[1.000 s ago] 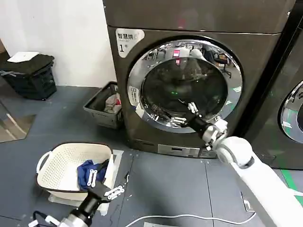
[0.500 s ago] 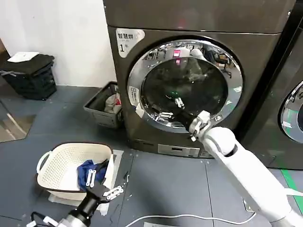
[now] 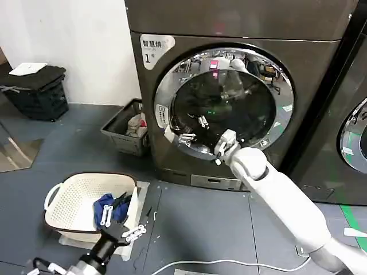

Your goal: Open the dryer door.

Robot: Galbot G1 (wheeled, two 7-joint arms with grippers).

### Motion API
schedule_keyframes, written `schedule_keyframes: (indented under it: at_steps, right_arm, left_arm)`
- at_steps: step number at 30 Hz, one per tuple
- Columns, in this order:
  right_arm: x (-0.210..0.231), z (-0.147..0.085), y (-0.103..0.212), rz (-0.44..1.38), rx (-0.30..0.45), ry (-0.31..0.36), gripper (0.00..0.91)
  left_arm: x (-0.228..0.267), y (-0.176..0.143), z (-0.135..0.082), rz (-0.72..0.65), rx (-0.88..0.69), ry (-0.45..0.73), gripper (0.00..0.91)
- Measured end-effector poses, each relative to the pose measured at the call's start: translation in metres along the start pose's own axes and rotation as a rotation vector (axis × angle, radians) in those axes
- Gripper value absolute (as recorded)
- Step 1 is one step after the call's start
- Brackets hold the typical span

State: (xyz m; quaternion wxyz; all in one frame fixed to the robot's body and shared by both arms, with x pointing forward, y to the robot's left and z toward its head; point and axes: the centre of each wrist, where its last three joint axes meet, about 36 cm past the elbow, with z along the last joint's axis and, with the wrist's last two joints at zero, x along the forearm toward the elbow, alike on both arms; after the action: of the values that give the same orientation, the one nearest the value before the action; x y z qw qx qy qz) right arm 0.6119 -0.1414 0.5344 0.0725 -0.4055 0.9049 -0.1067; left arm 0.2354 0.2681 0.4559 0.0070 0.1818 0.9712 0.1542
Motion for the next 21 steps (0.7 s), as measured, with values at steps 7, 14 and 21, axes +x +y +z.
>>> schedule_keyframes:
  at_steps: [7, 14, 21]
  right_arm:
    - [-0.015, 0.002, -0.002, 0.003, 0.008, 0.007, 0.907]
    - [-0.032, 0.003, -0.001, -0.015, 0.003, 0.013, 0.907]
    - [-0.049, -0.001, -0.002, -0.029, 0.004, 0.009, 0.907]
  left_arm:
    - [0.001, 0.002, -0.002, -0.005, 0.002, 0.001, 0.907]
    - [0.004, 0.004, -0.003, -0.012, -0.001, 0.003, 0.907]
    - [0.005, 0.005, -0.003, -0.016, -0.003, 0.005, 0.907]
